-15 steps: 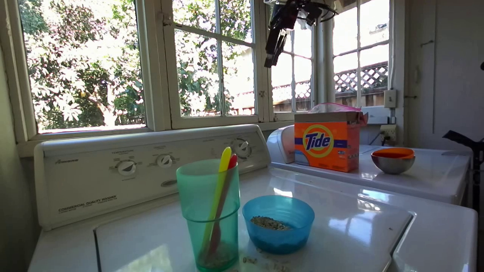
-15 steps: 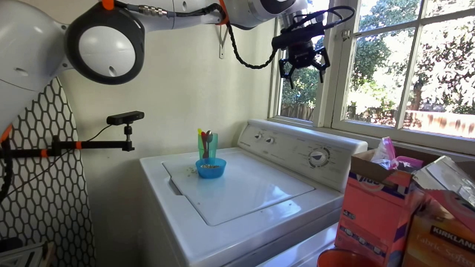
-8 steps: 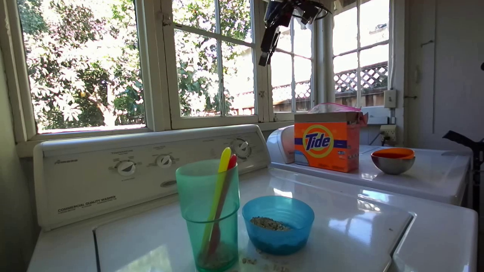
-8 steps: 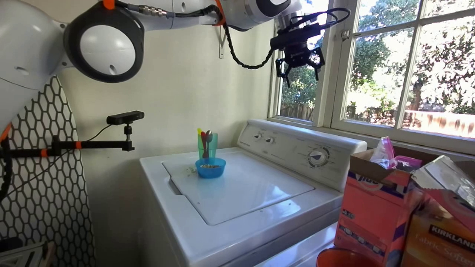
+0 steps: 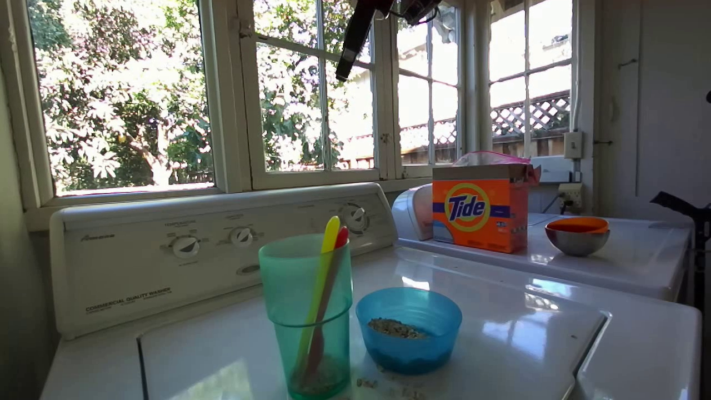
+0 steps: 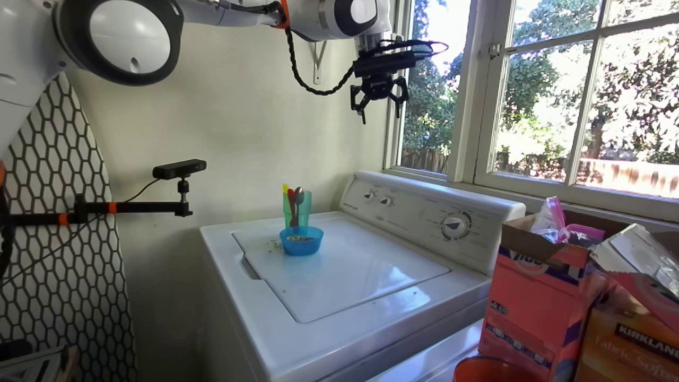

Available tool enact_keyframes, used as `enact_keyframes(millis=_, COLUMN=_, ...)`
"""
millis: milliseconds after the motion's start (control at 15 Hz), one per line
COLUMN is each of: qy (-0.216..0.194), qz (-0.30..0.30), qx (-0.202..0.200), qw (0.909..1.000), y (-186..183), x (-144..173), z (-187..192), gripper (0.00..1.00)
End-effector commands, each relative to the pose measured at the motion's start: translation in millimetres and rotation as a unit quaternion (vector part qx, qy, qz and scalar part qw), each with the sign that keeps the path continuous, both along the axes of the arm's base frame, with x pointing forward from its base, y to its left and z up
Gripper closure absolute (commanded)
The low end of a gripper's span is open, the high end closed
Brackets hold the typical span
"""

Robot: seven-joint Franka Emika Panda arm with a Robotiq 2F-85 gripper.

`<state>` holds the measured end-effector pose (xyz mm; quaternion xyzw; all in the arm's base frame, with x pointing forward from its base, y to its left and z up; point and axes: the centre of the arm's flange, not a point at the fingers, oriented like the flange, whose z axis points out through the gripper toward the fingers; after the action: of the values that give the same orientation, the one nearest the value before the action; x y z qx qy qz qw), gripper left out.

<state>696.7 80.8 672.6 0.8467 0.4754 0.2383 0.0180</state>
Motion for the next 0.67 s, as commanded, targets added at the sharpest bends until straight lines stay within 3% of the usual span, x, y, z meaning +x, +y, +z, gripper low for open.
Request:
enact_keyframes(millis=0, qy=0.026, qz=-0.017, qx=-0.035, qw=0.9989, y=-1.4, x=-79.1, z=-26.9, gripper=0.0)
enact_keyframes(millis=200, qy=0.044, qz=-0.076, qx=-0.082, qw=0.9928, y=-3.5, x=-96.7, z=-35.0, gripper=0.0)
enact_keyframes(millis=467, qy=0.082, qz=-0.13, qx=-0.15, qw=0.9766, y=-5.6, x=-122.9, z=-54.5, gripper=0.0)
enact_keyframes(millis=533, qy=0.068, qz=-0.146, qx=-0.159, qw=0.974, y=-10.3, x=-130.8, z=-61.5, gripper=0.0)
enact_keyframes(millis=600, qy=0.067, qz=-0.117, qx=-0.129, qw=0.9825, y=-5.3, x=-75.0, z=-28.7, gripper=0.0)
